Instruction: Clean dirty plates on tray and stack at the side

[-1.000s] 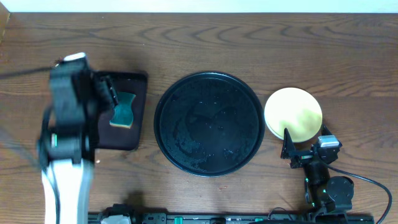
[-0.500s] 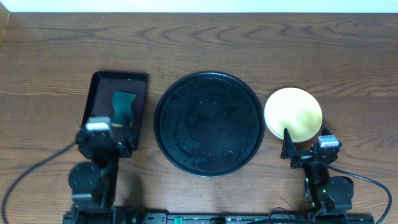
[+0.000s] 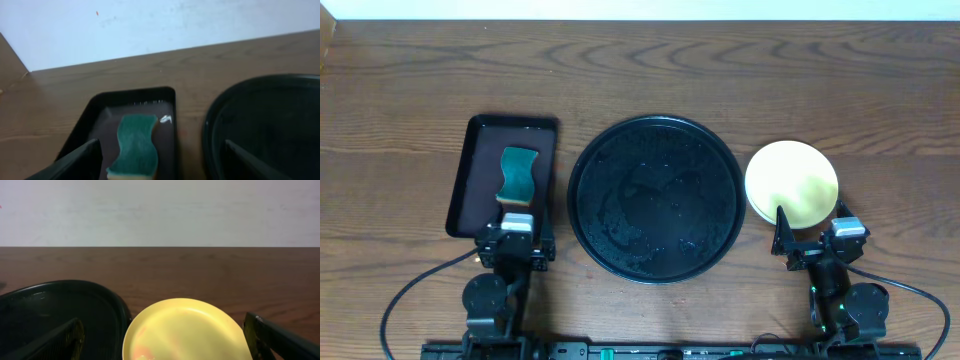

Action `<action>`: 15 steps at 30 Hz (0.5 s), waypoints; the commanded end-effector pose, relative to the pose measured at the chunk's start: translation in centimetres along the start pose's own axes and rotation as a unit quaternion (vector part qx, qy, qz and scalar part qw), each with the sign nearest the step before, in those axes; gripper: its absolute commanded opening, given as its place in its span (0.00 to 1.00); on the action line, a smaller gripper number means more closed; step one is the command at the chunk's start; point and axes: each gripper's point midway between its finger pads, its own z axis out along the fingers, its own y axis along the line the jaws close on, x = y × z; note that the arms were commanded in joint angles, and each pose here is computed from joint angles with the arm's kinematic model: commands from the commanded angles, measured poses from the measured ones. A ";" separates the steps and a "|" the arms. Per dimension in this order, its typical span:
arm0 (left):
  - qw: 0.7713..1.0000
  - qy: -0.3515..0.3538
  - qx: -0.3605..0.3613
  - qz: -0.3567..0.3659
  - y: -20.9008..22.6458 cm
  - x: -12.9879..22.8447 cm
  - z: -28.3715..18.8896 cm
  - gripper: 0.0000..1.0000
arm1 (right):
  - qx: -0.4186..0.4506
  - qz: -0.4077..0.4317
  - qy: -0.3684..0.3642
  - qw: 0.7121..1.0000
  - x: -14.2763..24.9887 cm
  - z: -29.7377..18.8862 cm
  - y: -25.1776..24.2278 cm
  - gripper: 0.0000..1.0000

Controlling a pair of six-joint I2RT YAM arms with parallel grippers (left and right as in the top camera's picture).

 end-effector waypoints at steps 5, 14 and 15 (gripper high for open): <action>1.000 -0.013 0.004 0.013 -0.4 0.9 0.4 0.75 | 0.001 0.005 0.003 1.000 0.2 0.0 -0.1 0.99; 1.000 -0.013 0.005 0.012 -0.4 0.9 0.4 0.76 | 0.001 0.005 0.003 1.000 0.2 0.0 -0.1 0.99; 1.000 -0.012 0.005 0.012 -0.4 0.9 0.4 0.76 | 0.001 0.005 0.003 1.000 0.2 0.0 -0.1 0.99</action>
